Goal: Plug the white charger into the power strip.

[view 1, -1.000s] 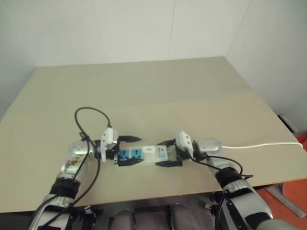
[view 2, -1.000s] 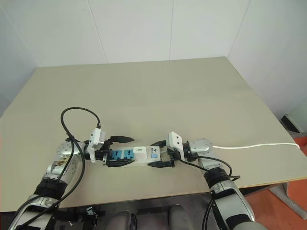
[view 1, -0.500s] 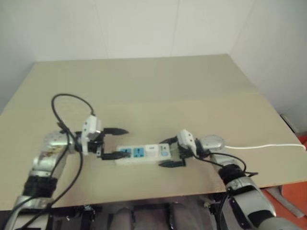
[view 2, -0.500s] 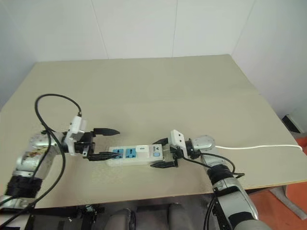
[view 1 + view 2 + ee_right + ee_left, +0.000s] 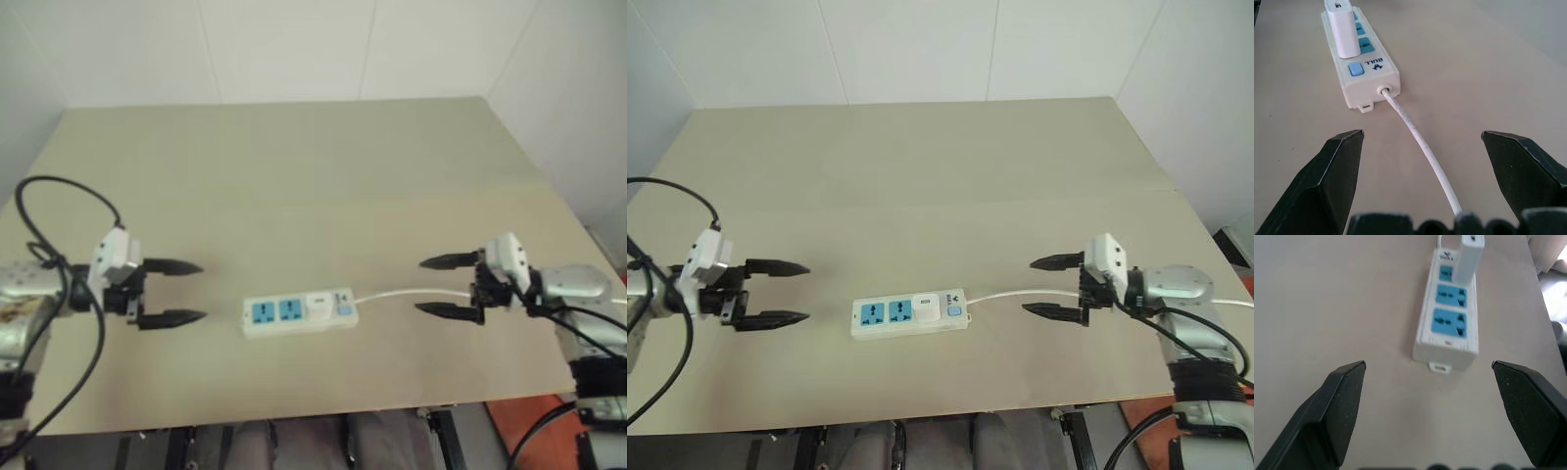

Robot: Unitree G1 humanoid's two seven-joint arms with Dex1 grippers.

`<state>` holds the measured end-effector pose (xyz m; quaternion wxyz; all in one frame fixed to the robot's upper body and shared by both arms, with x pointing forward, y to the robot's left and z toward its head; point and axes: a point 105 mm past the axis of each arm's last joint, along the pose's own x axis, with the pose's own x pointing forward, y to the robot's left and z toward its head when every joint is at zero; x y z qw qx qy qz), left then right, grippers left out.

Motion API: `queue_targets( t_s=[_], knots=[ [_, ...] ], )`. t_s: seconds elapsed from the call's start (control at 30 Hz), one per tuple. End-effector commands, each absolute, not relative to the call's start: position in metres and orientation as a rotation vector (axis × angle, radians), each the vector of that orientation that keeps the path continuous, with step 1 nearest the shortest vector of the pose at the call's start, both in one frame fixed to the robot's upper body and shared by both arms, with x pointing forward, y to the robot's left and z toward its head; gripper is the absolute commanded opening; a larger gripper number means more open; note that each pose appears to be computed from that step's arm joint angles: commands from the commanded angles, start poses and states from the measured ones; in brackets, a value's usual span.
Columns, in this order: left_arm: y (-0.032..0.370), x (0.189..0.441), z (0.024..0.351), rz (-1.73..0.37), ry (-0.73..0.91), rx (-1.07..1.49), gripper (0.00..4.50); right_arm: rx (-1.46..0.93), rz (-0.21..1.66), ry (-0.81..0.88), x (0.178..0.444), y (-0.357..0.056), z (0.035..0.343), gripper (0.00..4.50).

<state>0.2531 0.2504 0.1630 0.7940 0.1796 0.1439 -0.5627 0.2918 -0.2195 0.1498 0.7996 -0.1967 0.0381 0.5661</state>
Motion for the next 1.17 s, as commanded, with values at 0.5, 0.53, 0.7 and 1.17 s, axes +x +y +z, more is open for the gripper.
queue_targets(
  t_s=[0.5,0.53,0.7,1.17],
  knots=[
    [0.252,0.236,0.183,-1.176,0.265,0.427,4.5,-0.511,1.095,0.05,0.282,-0.251,0.18,4.48],
    [0.252,0.237,0.183,-1.179,0.263,0.428,4.5,-0.514,1.092,0.05,0.282,-0.252,0.18,4.48],
    [0.247,0.243,0.185,-1.194,0.246,0.433,4.5,-0.517,1.088,0.051,0.279,-0.253,0.18,4.48],
    [0.239,0.251,0.188,-1.238,0.228,0.439,4.5,-0.517,1.096,0.048,0.274,-0.249,0.18,4.48]
  ],
)
